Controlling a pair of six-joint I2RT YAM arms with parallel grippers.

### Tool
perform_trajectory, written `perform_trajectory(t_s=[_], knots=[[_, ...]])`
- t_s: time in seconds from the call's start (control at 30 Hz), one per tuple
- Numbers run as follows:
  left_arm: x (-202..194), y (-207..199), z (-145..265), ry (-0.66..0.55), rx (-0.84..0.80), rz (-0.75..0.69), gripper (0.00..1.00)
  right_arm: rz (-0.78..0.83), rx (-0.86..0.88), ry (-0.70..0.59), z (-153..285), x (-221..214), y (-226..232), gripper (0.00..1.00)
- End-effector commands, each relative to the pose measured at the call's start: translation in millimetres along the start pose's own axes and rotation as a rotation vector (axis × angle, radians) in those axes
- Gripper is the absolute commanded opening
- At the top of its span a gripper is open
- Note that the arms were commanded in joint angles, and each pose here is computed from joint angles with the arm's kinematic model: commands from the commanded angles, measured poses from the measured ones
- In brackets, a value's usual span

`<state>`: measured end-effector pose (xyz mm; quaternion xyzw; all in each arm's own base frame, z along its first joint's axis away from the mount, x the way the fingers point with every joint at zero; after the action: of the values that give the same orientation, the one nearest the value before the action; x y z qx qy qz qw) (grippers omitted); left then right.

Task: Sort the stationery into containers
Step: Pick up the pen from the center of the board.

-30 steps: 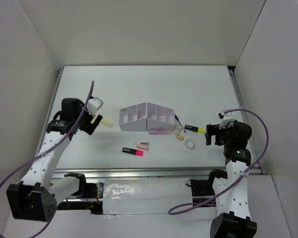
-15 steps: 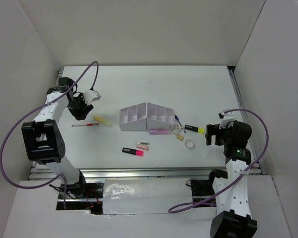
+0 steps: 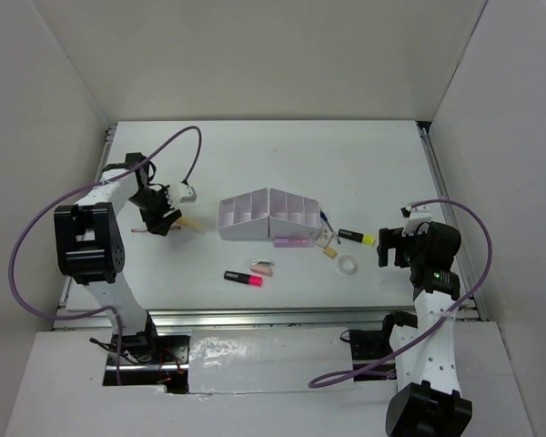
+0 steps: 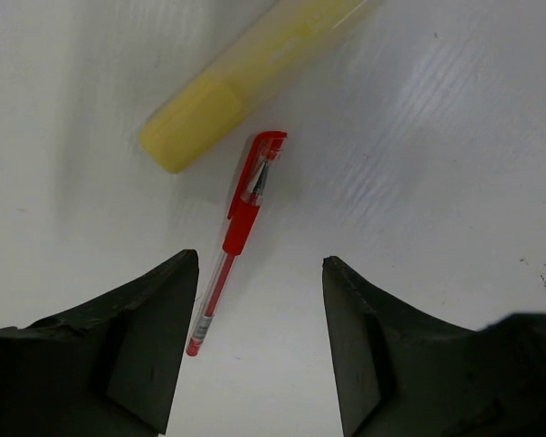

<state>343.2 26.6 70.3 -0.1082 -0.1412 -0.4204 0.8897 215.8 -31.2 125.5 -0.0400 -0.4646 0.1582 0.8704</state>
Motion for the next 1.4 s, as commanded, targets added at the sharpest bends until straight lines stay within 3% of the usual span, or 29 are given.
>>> perform_trajectory(t_s=[0.0,0.5,0.8,0.9,0.93,1.03,1.1,1.2,1.27,1.3,1.37], knots=[[2.8,-8.4,-11.4,-0.024,-0.060,-0.050,0.69,0.020,-0.036,-0.036,0.0,10.3,-9.2,1.00],[3.1,-21.6,-46.4,-0.036,-0.085,-0.136,0.56,0.023,-0.075,-0.061,9.7,30.2,-20.0,1.00],[-12.8,-34.1,-50.4,0.003,-0.078,-0.167,0.31,0.044,-0.085,-0.099,14.8,51.5,-28.2,1.00],[-17.5,-42.5,-42.4,0.002,-0.068,-0.164,0.17,0.042,-0.082,-0.105,14.9,54.4,-29.1,1.00],[-9.5,-46.8,-33.0,-0.039,-0.061,-0.165,0.08,0.043,-0.081,-0.112,15.9,56.7,-29.0,1.00],[16.5,-63.5,12.6,-0.184,-0.056,-0.124,0.00,0.045,-0.071,-0.120,17.9,58.8,-26.7,1.00],[44.5,-74.1,51.1,-0.361,-0.070,-0.068,0.00,0.043,-0.070,-0.121,18.8,58.5,-26.2,1.00],[84.0,-97.2,124.9,-0.645,-0.010,-0.095,0.00,0.047,-0.059,-0.128,19.0,58.7,-23.2,1.00],[99.1,-114.6,144.9,-0.765,-0.045,-0.061,0.00,0.047,-0.051,-0.128,18.4,58.9,-22.0,1.00],[111.5,-120.9,164.5,-0.852,-0.017,-0.121,0.00,0.045,-0.050,-0.126,17.8,58.8,-22.0,1.00],[122.1,-147.7,172.9,-0.967,-0.142,-0.193,0.00,0.042,-0.045,-0.131,17.9,61.2,-21.8,1.00]])
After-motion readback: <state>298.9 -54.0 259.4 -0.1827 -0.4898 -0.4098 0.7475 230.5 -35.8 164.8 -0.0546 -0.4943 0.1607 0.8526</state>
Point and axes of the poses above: each gripper's point midway between its finger pads, its own z axis back along the fingers, its own y axis along the line the jaws close on, x = y × z, the point moved 2 cm from there along z, back along the fingers, and after that the axes turned 13 degrees about z, right-handed, at the moved point
